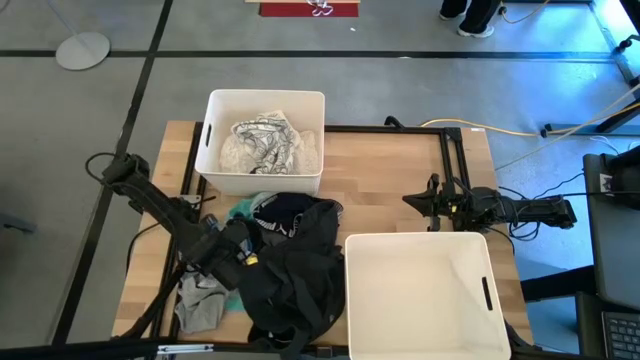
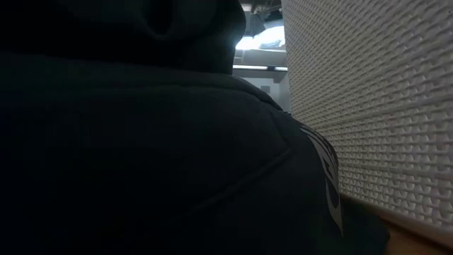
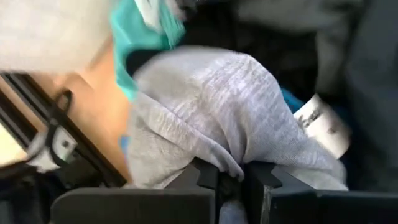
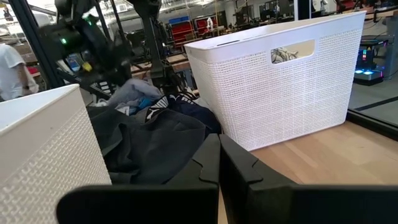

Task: Sort clothes
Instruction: Put the gray pants into the top left laundry bin

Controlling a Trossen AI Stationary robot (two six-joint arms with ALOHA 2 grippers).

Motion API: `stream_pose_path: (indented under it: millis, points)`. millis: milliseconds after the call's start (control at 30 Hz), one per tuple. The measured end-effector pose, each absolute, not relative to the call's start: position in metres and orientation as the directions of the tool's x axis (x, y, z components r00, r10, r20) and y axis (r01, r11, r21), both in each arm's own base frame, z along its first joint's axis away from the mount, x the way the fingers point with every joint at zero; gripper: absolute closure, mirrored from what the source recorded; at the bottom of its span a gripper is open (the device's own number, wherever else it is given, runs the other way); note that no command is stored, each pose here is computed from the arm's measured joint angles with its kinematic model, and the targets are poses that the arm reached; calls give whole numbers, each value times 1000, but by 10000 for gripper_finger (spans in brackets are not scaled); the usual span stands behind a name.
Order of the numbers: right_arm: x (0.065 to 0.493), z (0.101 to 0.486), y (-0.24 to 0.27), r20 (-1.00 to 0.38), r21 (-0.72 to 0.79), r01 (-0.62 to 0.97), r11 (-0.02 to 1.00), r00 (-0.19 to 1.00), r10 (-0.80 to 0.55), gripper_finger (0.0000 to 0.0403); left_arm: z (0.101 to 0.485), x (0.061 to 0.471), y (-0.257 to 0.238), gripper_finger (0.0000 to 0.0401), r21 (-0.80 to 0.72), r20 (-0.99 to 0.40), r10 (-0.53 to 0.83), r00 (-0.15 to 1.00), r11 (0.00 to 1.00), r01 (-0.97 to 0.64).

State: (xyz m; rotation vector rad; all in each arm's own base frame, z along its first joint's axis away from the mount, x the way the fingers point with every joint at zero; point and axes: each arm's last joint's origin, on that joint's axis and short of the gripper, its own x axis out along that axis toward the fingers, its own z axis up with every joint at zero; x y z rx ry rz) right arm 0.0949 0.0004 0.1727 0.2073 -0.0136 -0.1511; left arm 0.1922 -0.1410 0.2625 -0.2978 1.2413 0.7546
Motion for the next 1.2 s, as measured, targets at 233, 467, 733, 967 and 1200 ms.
stream_pose_path:
  millis: [233, 467, 733, 967, 1200]
  points:
    - [95, 173, 0, -3, 206, 147, 968, 989, -149, 400, 297, 199, -141, 373, 170, -863, 428, 268, 746, -644]
    - [95, 173, 0, -3, 206, 147, 967, 989, -149, 400, 325, 203, -140, 372, 148, -789, 477, 388, 760, -633]
    - [95, 173, 0, -3, 206, 147, 967, 989, -150, 400, 360, 206, -135, 371, 192, -627, 573, 528, 771, -607]
    - [95, 173, 0, -3, 206, 148, 967, 989, -151, 400, 399, 202, -125, 371, 244, -420, 655, 628, 748, -617]
    - [95, 173, 0, -3, 206, 149, 967, 988, -152, 400, 435, 188, -97, 371, 290, -214, 752, 623, 658, -695]
